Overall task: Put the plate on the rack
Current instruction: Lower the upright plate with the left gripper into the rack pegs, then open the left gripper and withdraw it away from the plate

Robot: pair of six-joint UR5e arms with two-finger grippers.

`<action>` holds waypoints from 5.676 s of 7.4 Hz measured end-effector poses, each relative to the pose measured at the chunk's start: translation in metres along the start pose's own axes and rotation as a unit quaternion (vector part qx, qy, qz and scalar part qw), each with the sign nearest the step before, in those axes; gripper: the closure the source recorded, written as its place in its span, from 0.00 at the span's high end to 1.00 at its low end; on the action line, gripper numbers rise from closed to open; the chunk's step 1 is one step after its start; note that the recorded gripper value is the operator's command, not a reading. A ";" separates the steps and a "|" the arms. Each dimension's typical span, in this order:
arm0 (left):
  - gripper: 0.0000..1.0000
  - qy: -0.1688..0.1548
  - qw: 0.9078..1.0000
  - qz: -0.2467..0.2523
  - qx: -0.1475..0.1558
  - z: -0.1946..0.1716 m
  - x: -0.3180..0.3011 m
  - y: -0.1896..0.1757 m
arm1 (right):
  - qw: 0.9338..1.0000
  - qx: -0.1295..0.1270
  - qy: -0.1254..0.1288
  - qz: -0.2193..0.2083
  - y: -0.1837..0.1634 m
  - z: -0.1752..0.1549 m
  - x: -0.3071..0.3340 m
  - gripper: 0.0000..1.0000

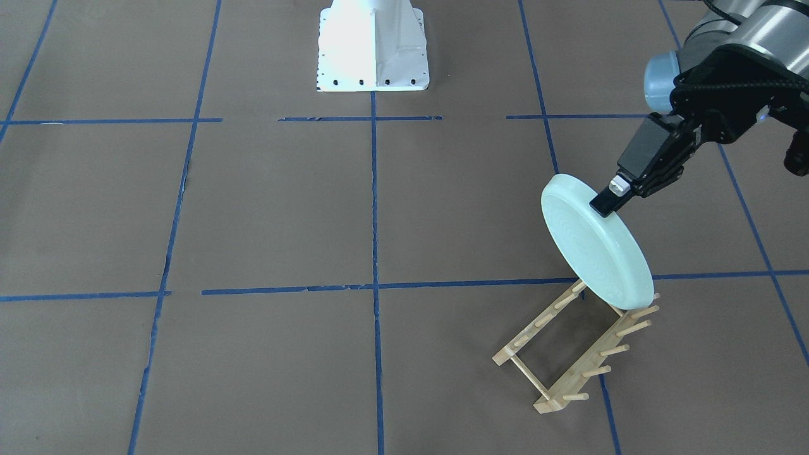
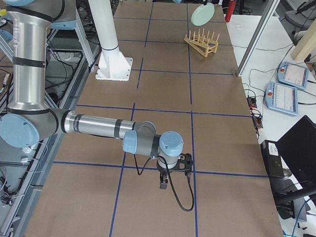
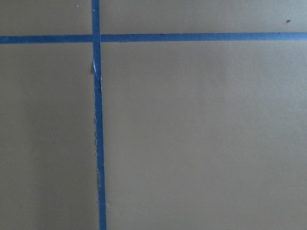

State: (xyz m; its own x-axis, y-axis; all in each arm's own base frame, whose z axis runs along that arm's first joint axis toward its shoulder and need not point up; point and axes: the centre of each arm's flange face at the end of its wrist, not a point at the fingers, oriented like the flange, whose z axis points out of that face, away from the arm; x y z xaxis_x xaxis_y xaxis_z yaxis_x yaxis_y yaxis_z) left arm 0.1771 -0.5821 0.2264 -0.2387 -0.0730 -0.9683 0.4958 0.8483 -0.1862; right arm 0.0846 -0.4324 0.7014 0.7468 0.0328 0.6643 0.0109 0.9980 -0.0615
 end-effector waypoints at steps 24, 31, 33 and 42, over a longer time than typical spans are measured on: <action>0.00 0.021 0.992 -0.088 0.087 0.105 -0.122 -0.038 | 1.000 0.000 0.000 0.000 0.000 0.000 0.000 1.00; 1.00 0.015 0.992 -0.084 0.088 0.113 -0.133 -0.030 | 1.000 0.000 0.000 0.000 0.000 0.000 0.000 1.00; 1.00 0.013 0.993 -0.075 0.089 0.113 -0.134 -0.030 | 1.000 0.000 0.000 0.000 0.000 0.000 0.000 1.00; 1.00 -0.150 0.969 0.195 0.025 -0.035 -0.165 -0.044 | 1.000 0.000 0.000 0.000 0.000 0.000 0.000 1.00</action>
State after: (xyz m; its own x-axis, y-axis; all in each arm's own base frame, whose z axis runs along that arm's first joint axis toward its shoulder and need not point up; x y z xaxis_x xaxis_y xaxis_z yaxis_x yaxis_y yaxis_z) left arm 0.1651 -0.5887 0.3999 0.2251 0.0922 -0.9700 0.5413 0.8159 0.2032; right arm 0.0845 -0.4324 0.7015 0.7468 0.0336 0.6642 0.0104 0.9980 -0.0622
